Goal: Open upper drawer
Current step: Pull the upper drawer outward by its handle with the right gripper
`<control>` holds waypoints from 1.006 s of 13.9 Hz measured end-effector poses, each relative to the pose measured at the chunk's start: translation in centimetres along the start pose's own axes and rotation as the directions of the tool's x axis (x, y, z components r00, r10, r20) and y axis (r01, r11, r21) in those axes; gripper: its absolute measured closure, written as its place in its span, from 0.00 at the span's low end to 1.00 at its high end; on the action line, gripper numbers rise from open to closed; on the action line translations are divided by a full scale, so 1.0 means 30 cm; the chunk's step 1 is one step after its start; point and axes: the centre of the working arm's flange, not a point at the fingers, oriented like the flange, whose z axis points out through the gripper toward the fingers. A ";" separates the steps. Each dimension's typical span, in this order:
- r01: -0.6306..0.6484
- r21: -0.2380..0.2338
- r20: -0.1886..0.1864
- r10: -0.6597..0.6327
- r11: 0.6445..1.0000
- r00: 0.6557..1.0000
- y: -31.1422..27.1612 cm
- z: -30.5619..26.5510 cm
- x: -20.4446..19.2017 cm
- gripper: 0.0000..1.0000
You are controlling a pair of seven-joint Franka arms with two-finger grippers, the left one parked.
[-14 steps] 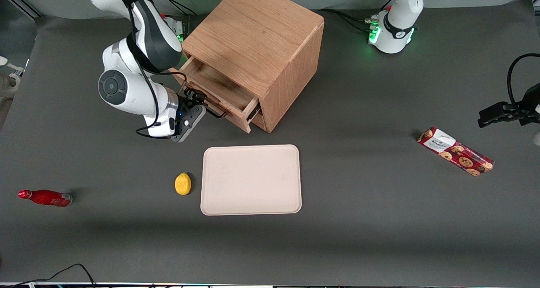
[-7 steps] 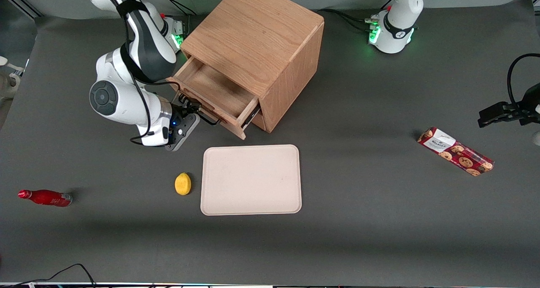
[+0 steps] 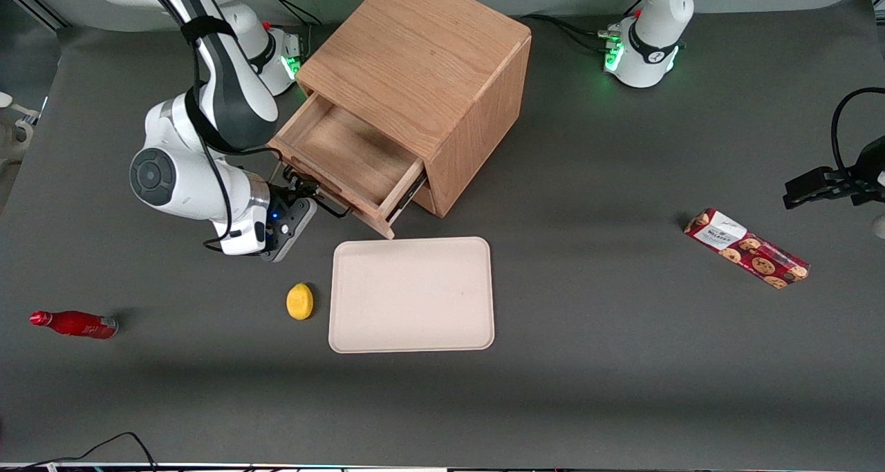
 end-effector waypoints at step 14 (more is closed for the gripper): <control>0.066 -0.029 -0.042 -0.067 0.997 0.997 0.246 -0.047 -0.016 0.00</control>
